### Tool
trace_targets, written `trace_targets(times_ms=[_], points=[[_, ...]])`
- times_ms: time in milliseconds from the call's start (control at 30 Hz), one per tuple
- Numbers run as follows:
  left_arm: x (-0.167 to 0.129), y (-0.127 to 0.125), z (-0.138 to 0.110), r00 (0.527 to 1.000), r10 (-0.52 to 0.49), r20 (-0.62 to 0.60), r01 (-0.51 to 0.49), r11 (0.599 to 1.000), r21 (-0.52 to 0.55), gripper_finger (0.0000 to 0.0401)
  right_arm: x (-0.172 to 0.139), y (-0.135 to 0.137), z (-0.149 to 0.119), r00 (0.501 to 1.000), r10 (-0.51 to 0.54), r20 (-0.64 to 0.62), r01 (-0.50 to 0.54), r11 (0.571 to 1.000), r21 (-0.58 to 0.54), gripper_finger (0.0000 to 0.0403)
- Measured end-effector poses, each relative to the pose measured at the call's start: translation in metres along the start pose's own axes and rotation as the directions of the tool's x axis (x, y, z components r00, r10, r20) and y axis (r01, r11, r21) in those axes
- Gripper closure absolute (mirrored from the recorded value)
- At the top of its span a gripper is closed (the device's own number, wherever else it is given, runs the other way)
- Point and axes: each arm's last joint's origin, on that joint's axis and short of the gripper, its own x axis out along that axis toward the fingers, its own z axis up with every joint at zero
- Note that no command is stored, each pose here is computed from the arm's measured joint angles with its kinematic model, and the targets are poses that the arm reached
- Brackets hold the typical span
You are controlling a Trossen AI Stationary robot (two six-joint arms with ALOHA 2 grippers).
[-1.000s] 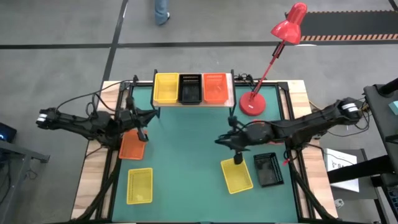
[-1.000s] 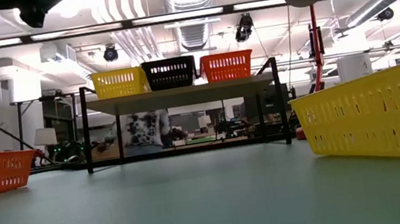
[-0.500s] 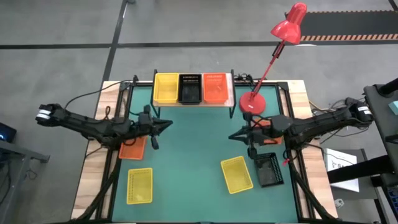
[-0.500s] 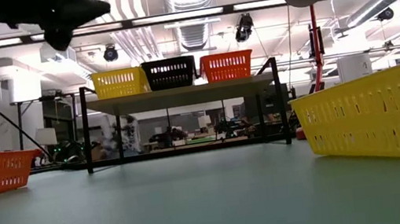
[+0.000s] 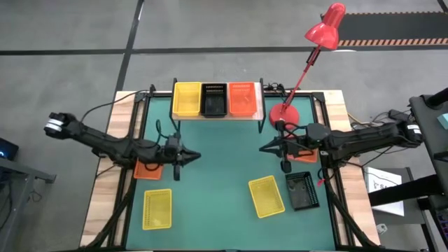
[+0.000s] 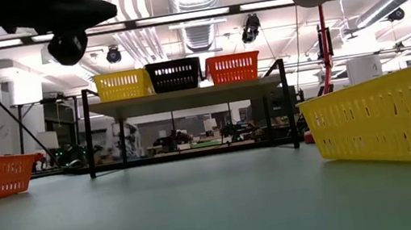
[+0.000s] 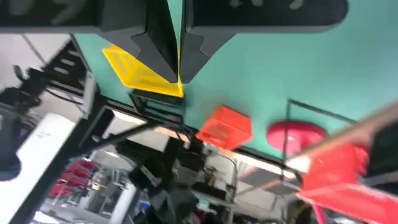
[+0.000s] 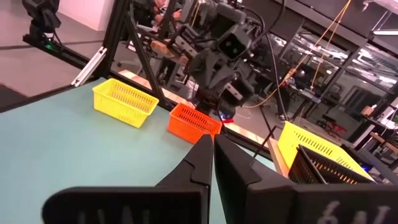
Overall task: Stack baskets on shelf by color
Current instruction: Stack the left orange bin on top of the orange bin on the shelf
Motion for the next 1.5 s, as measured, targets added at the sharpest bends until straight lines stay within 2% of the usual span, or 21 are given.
trace_targets(times_ms=[100,200,333,400,467,500,600,700,800,833,1000,1100,1167,1233,1400,1500], points=[[0.0,-0.004,-0.006,0.995,0.009,-0.095,-0.013,0.999,-0.035,0.0401,-0.005,0.0,0.002,1.0,0.004,-0.01,-0.004,1.0,0.003,0.0394],[0.001,-0.008,-0.008,0.971,0.058,-0.231,-0.082,0.992,-0.093,0.0401,-0.01,0.0,0.003,1.0,0.006,-0.023,-0.006,1.0,0.014,0.0394],[0.003,-0.015,-0.005,0.914,0.122,-0.388,-0.163,0.984,-0.075,0.0401,-0.016,0.0,0.005,0.999,0.007,-0.031,-0.006,1.0,0.018,0.0394],[0.003,-0.02,-0.001,0.859,0.129,-0.496,-0.166,0.986,-0.033,0.0401,-0.019,0.0,0.006,0.999,0.008,-0.034,-0.008,1.0,0.018,0.0394],[0.0,-0.024,0.0,0.77,0.125,-0.626,-0.149,0.989,0.014,0.0401,-0.021,0.0,0.007,0.999,0.011,-0.041,-0.01,1.0,0.018,0.0394],[-0.003,-0.025,0.0,0.706,0.122,-0.698,-0.137,0.99,0.034,0.0401,-0.022,0.0,0.007,0.999,0.011,-0.04,-0.01,1.0,0.017,0.0394],[-0.011,-0.031,-0.001,0.499,0.107,-0.86,-0.106,0.992,0.061,0.0401,-0.023,0.001,0.007,0.999,0.012,-0.043,-0.012,1.0,0.017,0.0394],[-0.023,-0.028,-0.007,0.264,0.173,-0.949,-0.092,0.984,0.153,0.0401,-0.023,0.001,0.007,0.999,0.012,-0.043,-0.012,1.0,0.017,0.0394],[-0.027,-0.024,-0.014,0.145,0.239,-0.96,-0.09,0.97,0.227,0.0401,-0.022,0.001,0.007,0.999,0.013,-0.046,-0.013,1.0,0.017,0.0394],[-0.027,-0.023,-0.016,0.12,0.252,-0.96,-0.086,0.966,0.243,0.0401,-0.022,0.001,0.006,0.999,0.014,-0.048,-0.013,1.0,0.017,0.0394],[-0.024,-0.02,-0.029,0.055,0.28,-0.958,-0.039,0.96,0.278,0.04,-0.022,0.001,0.006,0.998,0.017,-0.053,-0.016,1.0,0.018,0.0394],[-0.025,-0.017,-0.038,-0.015,0.258,-0.966,-0.039,0.965,0.258,0.0384,-0.022,0.002,0.005,0.998,0.023,-0.065,-0.022,1.0,0.02,0.0394],[-0.028,-0.014,-0.044,-0.063,0.251,-0.966,-0.045,0.966,0.254,0.0365,-0.022,0.002,0.004,0.997,0.027,-0.074,-0.026,0.999,0.022,0.0394],[-0.03,-0.012,-0.05,-0.089,0.248,-0.965,-0.047,0.966,0.253,0.0339,-0.022,0.002,0.004,0.997,0.027,-0.074,-0.026,0.999,0.021,0.0394],[-0.036,-0.004,-0.059,-0.129,0.266,-0.955,-0.003,0.963,0.268,0.0269,-0.022,0.002,0.004,0.997,0.026,-0.073,-0.025,0.999,0.02,0.0394],[-0.038,-0.001,-0.063,-0.14,0.274,-0.952,0.043,0.962,0.27,0.0241,-0.022,0.002,0.004,0.997,0.026,-0.073,-0.025,0.999,0.02,0.0394]])
